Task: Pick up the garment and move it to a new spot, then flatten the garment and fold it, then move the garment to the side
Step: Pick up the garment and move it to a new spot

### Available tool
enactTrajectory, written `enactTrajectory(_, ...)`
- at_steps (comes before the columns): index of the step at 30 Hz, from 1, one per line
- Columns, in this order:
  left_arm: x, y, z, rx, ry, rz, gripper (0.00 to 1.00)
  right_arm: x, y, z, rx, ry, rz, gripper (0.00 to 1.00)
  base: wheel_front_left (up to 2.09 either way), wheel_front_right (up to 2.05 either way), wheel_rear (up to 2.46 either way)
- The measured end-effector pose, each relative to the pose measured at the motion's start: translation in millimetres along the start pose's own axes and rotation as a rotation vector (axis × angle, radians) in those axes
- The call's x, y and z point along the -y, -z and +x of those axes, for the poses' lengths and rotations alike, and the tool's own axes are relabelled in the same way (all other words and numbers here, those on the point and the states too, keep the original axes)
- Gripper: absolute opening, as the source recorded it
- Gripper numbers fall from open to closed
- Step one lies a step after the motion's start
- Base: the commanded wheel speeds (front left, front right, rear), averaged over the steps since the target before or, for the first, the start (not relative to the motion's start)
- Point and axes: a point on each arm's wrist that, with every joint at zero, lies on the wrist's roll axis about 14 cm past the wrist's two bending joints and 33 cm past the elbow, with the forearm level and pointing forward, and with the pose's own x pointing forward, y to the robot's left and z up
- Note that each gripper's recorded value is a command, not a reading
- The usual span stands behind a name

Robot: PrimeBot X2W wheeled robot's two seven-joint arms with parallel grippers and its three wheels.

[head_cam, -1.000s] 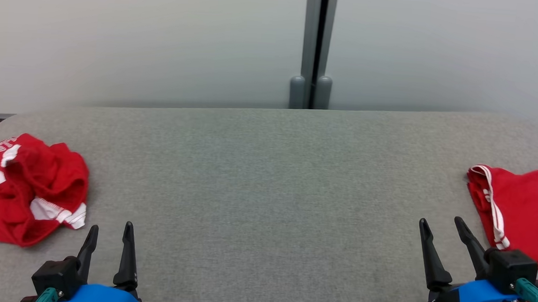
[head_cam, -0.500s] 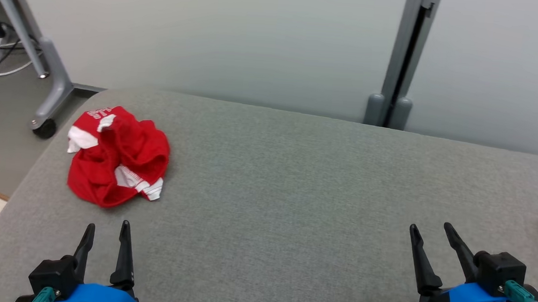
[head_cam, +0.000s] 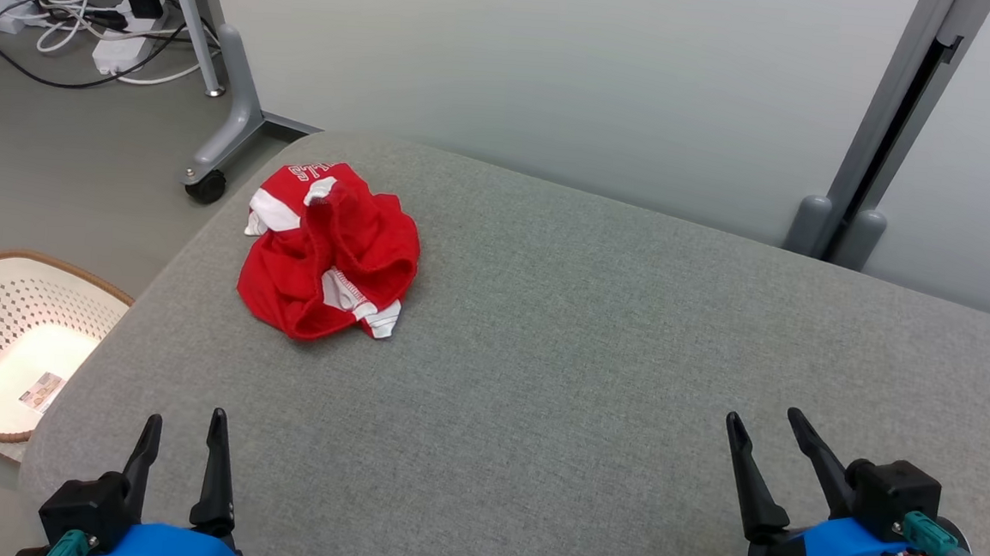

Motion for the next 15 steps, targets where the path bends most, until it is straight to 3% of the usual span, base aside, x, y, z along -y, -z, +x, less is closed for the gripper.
enactTrajectory(10, -4.1, -2.8, -1.2, 0.010, -0.021, -0.034, 1.00, -3.5, 6.3, 1.4, -0.013, -0.010, 0.010, 1.00, 0.00, 0.00, 0.00)
enactTrajectory(15, 4.5, -38.3, 14.5, 0.087, -0.001, -0.066, 1.00, -2.2, 10.8, 1.7, -0.021, -0.008, 0.025, 1.00, 0.00, 0.00, 0.00)
